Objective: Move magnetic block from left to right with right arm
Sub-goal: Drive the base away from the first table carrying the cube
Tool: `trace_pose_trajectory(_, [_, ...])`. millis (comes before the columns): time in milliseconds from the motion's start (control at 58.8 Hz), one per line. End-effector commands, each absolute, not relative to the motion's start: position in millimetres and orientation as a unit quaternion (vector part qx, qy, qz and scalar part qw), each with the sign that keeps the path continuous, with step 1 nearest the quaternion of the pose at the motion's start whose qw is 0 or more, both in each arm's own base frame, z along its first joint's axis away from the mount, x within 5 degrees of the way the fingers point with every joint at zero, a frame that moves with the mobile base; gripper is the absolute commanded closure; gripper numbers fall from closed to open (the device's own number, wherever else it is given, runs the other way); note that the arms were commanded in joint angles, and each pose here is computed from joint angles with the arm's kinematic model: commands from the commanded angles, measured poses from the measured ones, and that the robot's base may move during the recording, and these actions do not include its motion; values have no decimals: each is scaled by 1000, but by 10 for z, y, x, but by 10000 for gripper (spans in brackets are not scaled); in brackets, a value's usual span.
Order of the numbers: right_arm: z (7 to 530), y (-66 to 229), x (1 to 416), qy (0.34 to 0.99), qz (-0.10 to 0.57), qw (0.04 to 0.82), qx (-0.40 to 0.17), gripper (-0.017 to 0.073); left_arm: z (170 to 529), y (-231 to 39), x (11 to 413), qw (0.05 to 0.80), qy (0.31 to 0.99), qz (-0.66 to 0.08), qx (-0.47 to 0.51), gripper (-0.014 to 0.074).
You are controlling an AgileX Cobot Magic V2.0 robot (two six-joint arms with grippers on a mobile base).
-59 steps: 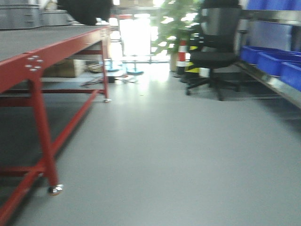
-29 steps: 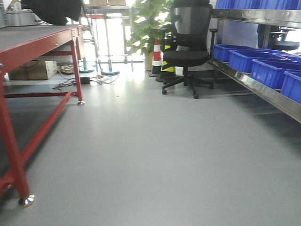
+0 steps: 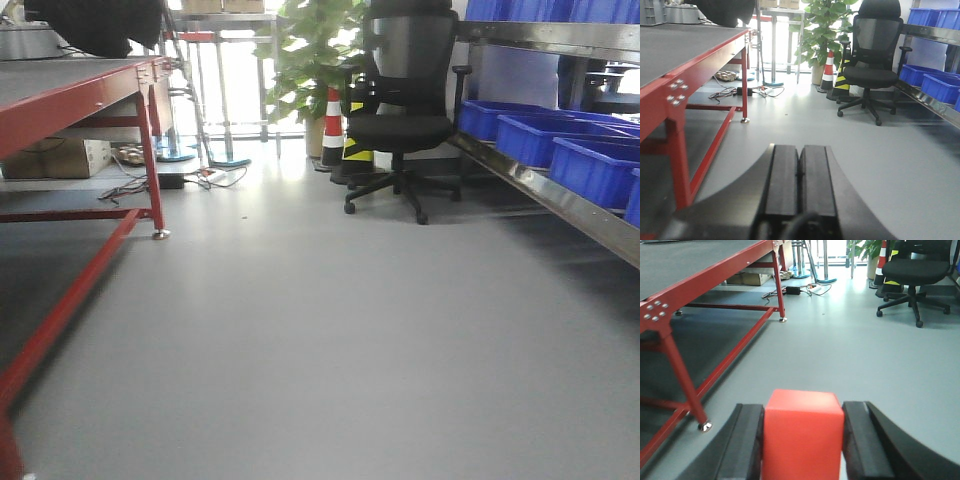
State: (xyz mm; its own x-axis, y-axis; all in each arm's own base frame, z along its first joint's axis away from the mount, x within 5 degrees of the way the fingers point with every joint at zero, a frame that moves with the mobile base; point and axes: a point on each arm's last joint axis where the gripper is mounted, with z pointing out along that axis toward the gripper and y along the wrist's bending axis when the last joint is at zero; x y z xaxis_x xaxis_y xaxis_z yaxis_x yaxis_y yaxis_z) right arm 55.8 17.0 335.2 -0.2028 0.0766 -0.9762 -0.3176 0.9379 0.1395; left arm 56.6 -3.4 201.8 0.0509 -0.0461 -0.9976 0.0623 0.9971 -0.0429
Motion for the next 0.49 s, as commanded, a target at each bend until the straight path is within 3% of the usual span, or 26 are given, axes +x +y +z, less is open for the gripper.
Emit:
trace_pose_trajectory(0, [3513,175,559,724,161,666,-85,388,2077,-33,551,757,653,-40,4,710])
trace_pose_trajectory(476, [3513,175,559,724,161,666,-85,388,2077,-33,551,757,653,-40,4,710])
